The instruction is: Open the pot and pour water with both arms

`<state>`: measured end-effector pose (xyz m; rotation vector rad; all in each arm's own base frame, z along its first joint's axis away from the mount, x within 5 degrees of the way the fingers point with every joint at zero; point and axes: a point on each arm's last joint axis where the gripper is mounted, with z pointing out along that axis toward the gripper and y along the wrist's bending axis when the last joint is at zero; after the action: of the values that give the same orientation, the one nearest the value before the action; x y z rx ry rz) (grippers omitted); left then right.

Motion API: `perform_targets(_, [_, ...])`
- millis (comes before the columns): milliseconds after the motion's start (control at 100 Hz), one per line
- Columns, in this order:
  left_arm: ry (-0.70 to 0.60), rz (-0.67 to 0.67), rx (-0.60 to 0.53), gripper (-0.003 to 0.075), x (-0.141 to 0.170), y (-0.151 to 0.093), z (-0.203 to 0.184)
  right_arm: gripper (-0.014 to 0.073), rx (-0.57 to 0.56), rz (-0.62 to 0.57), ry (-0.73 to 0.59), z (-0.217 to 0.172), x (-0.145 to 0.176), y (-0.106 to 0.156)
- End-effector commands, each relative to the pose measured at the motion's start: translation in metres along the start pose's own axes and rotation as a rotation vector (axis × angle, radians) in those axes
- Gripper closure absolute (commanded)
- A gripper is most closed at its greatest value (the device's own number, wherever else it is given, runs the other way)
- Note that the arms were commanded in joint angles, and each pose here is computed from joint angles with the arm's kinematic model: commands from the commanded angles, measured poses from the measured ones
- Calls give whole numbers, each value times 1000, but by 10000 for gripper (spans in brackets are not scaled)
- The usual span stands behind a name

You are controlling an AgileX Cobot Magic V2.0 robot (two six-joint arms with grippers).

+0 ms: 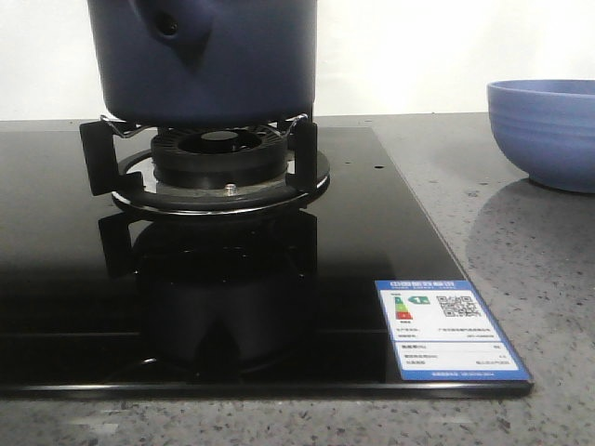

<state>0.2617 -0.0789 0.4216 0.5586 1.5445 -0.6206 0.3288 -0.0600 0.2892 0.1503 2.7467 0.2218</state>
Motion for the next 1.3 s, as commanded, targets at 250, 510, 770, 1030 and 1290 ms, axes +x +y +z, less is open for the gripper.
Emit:
perform_targets(250, [-101, -25, 24, 342, -24, -10, -8, 258, 8, -25, -60, -26, -6, 2])
perform_targets(510, [-85, -29, 94, 342, -20, -14, -5, 248, -28, -70, -224, -102, -20, 22])
perform_targets(770, [-23, -61, 223, 342, -1, -14, 16, 248, -46, -112, -492, -182, 5, 47])
perform_targets(1030, [25, 33, 278, 342, 22, -21, 45, 248, -44, -143, -581, -219, 33, 59])
perform_targets(1290, [51, 96, 279, 342, 37, -14, 59, 248, -49, -151, -587, -224, 40, 62])
